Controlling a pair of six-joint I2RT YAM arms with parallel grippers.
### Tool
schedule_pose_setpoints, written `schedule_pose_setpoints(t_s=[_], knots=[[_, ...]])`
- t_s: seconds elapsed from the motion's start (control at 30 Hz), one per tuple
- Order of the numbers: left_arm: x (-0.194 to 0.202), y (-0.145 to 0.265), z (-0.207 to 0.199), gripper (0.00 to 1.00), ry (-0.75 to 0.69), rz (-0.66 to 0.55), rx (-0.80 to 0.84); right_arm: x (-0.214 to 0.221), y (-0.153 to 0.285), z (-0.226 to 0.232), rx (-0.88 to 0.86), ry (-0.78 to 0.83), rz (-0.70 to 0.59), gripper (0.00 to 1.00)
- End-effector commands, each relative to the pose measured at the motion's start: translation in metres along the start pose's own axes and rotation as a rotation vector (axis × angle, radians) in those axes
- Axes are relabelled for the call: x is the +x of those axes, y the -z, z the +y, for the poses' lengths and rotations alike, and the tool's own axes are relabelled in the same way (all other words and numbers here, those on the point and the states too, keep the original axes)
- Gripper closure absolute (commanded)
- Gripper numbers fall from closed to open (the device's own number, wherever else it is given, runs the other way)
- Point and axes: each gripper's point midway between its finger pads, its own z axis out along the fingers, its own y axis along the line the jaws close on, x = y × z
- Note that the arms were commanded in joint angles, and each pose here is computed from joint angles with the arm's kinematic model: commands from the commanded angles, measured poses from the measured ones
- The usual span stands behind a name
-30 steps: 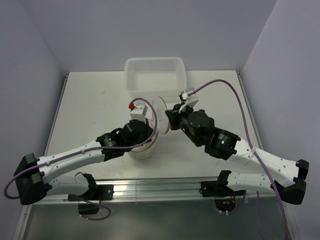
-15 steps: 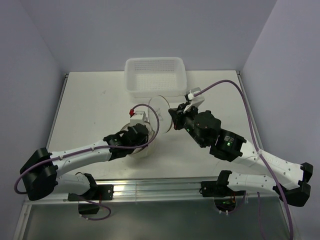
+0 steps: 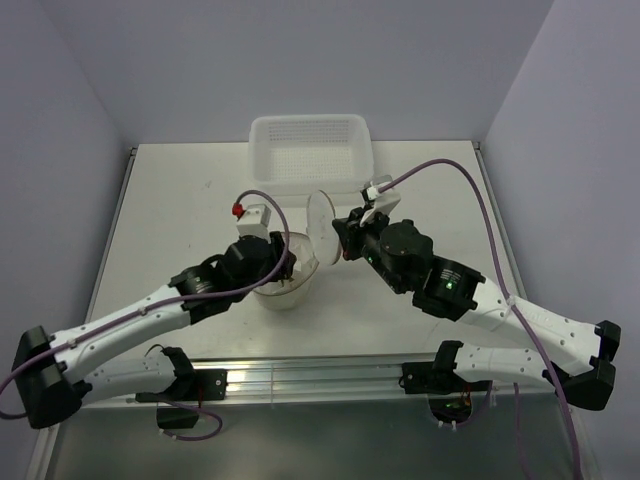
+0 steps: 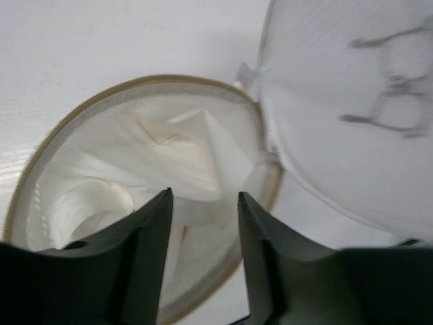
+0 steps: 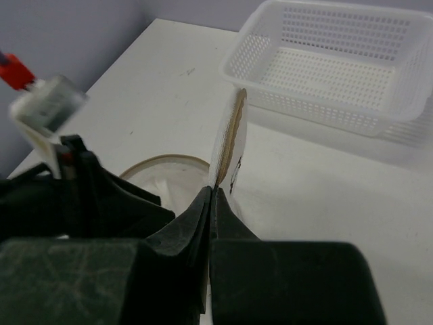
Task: Place the bra in the laundry bag and zip it closed
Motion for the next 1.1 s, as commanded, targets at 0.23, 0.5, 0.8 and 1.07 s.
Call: schedule_pose_setpoints(t_s=[0.23,0.5,0.8,1.07], knots=[[-0.067,0.066,-0.005,0.45,0.054,-0.151,0.079,-0.022,0.002,-0.002,0.022,-0.016,-0.052,1.00],[-0.024,0.065,0.070,0.48,0.159,-0.129,-0.073,-0.011,0.006,-0.017,0.086,0.054,-0.004,1.00],[-0.008,0.046,0.069,0.55,0.161,-0.084,-0.044,-0.005,0.005,-0.018,0.096,0.074,0.032,1.00],[-0.011,0.044,0.071,0.95,0.180,-0.124,-0.043,-0.009,0.011,-0.023,0.112,0.069,0.032,1.00]])
